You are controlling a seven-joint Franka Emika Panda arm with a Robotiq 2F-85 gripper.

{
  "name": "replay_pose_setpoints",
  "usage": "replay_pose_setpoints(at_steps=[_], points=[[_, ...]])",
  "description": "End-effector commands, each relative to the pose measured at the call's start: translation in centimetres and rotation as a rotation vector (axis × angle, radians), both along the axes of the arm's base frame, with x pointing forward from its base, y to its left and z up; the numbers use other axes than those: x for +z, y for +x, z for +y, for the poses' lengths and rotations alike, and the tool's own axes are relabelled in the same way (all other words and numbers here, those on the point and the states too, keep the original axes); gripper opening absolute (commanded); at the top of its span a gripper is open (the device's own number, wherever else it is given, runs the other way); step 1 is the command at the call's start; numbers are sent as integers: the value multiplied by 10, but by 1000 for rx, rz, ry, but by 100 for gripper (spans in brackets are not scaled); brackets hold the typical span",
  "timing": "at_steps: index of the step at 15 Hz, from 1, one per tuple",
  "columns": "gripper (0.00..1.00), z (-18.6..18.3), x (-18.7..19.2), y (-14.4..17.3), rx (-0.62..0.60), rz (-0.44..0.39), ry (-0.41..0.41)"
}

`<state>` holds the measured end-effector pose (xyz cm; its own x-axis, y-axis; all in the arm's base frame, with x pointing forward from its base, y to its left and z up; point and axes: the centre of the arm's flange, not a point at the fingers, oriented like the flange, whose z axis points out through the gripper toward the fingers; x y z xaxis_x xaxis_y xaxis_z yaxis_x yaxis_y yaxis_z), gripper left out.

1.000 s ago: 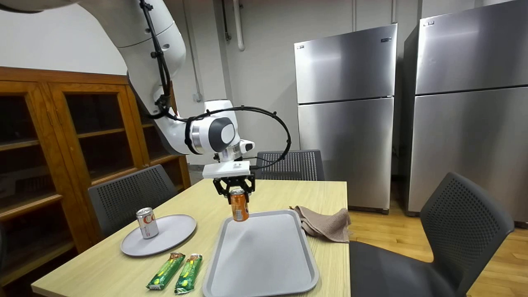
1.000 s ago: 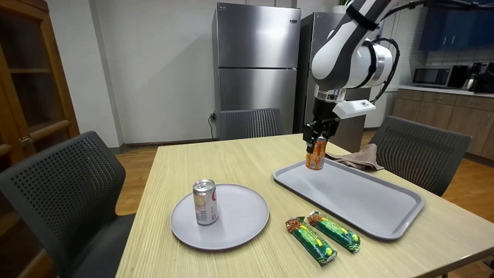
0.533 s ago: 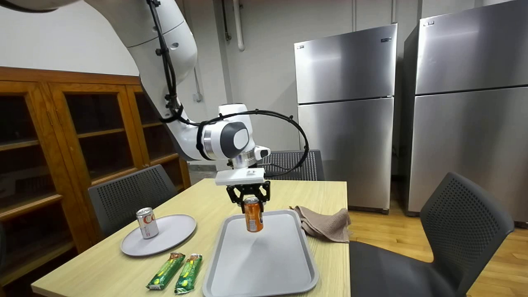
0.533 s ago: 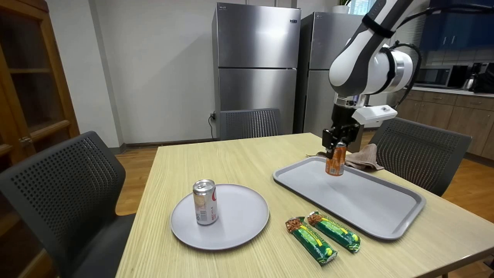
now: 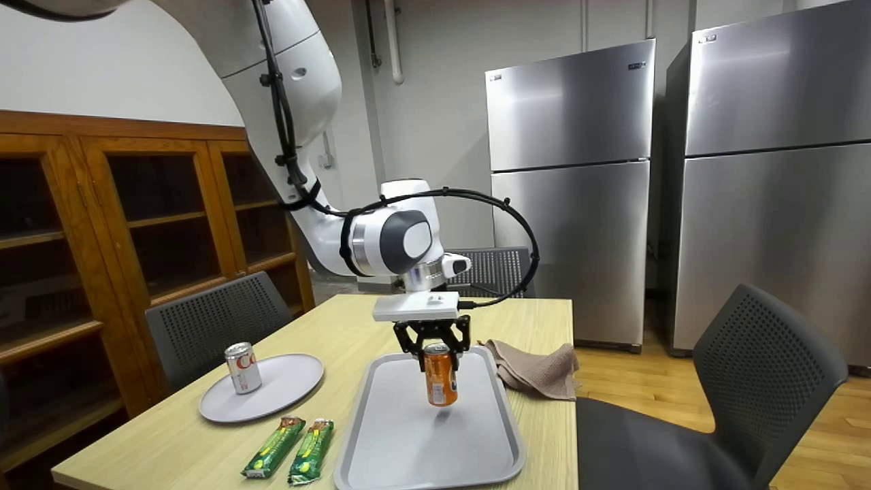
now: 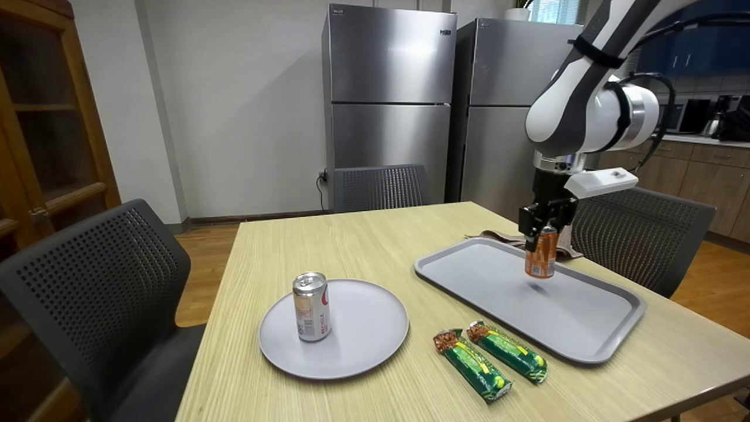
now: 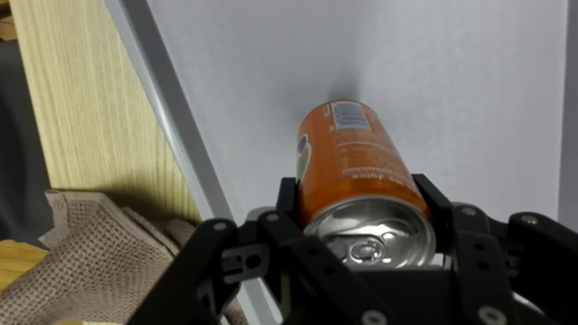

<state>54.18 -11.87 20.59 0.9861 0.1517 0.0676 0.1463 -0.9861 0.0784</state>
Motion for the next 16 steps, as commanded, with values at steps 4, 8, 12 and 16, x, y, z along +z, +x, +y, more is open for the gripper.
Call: replay_pose_setpoints(at_steps=[4,8,12,16], points=[[38,-25,1,-25,-6,4,-35],[38,-34,-5,-32,-20,20,-45],[38,-37,-7,-36,-29,28,-47],[100,-38,0,-37,-35,16,-42]])
